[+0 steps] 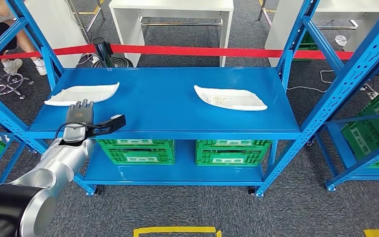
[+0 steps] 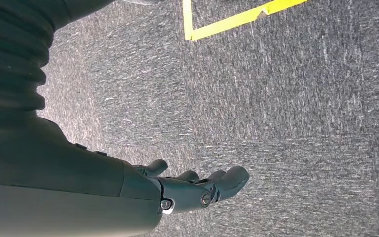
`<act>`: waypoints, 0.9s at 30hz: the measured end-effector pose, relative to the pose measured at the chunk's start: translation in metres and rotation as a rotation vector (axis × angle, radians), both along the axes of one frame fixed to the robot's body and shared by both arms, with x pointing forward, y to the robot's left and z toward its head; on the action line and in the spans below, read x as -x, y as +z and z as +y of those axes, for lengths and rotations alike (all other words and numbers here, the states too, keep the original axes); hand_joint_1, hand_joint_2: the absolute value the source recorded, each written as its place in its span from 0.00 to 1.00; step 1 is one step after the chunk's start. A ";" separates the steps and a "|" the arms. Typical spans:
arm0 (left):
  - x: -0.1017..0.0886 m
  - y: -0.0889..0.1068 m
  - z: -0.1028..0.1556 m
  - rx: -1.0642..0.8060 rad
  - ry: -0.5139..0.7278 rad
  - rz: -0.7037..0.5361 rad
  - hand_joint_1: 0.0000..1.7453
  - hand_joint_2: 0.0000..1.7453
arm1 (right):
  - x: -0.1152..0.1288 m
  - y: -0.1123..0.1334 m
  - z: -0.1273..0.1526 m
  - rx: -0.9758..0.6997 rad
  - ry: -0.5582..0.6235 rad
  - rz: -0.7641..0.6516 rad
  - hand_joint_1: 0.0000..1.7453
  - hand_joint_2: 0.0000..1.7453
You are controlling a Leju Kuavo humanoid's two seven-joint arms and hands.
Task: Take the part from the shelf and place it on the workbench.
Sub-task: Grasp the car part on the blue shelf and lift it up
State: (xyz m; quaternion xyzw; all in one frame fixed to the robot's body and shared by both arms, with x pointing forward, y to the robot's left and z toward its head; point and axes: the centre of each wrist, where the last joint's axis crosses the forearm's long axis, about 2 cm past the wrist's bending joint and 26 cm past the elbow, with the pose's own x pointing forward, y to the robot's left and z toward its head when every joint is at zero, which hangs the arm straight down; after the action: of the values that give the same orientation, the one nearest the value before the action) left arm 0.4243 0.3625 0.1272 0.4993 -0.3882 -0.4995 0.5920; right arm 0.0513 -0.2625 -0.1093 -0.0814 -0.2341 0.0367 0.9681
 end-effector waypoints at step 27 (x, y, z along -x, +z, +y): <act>0.015 -0.019 0.001 0.054 -0.014 -0.048 0.00 1.00 | 0.000 0.000 0.000 0.004 0.008 0.003 0.00 1.00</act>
State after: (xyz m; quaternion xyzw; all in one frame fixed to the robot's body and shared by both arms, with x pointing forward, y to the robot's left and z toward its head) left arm 0.4097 0.3635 0.1079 0.4922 -0.4190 -0.4809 0.5924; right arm 0.0511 -0.2623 -0.1093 -0.0824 -0.2328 0.0410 0.9682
